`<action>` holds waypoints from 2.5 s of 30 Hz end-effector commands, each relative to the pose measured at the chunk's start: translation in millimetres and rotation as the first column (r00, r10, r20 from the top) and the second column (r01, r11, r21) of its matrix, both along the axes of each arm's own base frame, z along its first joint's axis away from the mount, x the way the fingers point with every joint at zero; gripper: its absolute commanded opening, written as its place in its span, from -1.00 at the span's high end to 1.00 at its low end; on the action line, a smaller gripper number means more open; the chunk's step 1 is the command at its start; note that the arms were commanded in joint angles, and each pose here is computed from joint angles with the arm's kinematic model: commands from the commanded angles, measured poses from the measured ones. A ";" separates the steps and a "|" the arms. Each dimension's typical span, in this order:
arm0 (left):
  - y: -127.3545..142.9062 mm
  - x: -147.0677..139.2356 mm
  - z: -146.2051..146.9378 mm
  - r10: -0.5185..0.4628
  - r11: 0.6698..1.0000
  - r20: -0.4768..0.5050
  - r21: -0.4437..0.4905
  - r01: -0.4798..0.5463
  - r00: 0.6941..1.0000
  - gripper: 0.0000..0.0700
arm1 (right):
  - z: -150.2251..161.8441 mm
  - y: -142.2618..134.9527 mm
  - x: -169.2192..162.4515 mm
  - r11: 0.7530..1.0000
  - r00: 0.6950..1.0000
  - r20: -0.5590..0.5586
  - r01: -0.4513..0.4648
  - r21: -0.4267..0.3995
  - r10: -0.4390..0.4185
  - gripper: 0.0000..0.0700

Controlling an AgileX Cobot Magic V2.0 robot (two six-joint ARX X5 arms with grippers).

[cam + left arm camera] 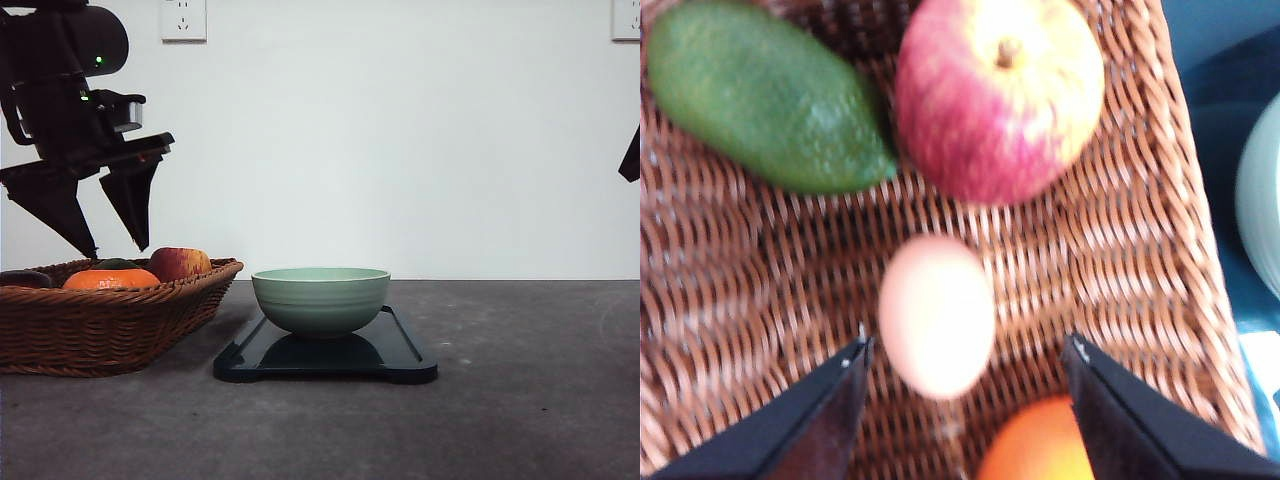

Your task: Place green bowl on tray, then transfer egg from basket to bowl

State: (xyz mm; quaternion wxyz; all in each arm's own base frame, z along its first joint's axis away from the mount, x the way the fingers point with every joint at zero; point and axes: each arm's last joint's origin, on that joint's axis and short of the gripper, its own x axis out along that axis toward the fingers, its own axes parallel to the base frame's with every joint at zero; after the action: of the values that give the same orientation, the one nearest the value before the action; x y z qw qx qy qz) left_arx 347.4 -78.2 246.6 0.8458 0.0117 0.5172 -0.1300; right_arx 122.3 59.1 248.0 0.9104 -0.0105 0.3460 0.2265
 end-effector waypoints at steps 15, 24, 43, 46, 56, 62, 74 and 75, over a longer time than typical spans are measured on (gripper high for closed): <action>-6.1 22.6 -30.1 -0.011 1.000 -0.025 0.027 0.011 1.000 -0.12 | 0.4 0.6 0.8 1.000 1.000 0.007 0.011 -0.006 -0.010 0.57; -7.4 28.9 -48.3 -0.012 0.999 -0.063 0.036 0.014 0.998 -0.12 | 0.4 0.6 0.8 1.000 1.000 0.006 0.011 -0.006 -0.011 0.57; -6.9 27.0 -48.4 -0.010 0.999 -0.083 0.039 0.014 0.996 0.59 | 0.4 0.4 0.9 1.000 1.000 0.001 0.028 0.002 -0.028 0.57; -6.5 25.3 -45.6 -0.009 0.999 -0.093 0.041 0.013 0.996 0.59 | 0.3 0.4 0.9 1.000 1.000 0.001 0.028 0.002 -0.028 0.57; -3.5 13.0 -7.8 -0.012 0.999 -0.042 0.032 0.013 0.999 0.59 | 0.4 0.4 0.9 1.000 1.000 0.001 0.027 0.002 -0.027 0.57; -1.6 -0.4 29.7 -0.019 1.000 0.028 0.014 0.019 0.999 0.59 | 0.4 0.4 0.9 1.000 1.000 0.002 0.027 0.002 -0.027 0.57; -33.8 -22.9 89.2 -0.209 0.952 0.258 -0.167 0.256 0.943 0.59 | 0.4 0.4 0.9 1.000 1.000 0.002 0.027 0.002 -0.027 0.57; -38.7 -23.3 90.6 -0.225 0.944 0.276 -0.176 0.279 0.934 0.59 | 0.4 0.4 0.9 1.000 1.000 0.002 0.027 0.002 -0.027 0.57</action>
State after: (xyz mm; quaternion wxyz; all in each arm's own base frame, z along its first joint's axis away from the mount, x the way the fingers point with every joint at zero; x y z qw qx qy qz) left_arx 321.8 -112.5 330.4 0.8747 -0.0002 0.4004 -0.2730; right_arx 122.6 58.6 247.9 0.9130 -0.0098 0.3459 0.2160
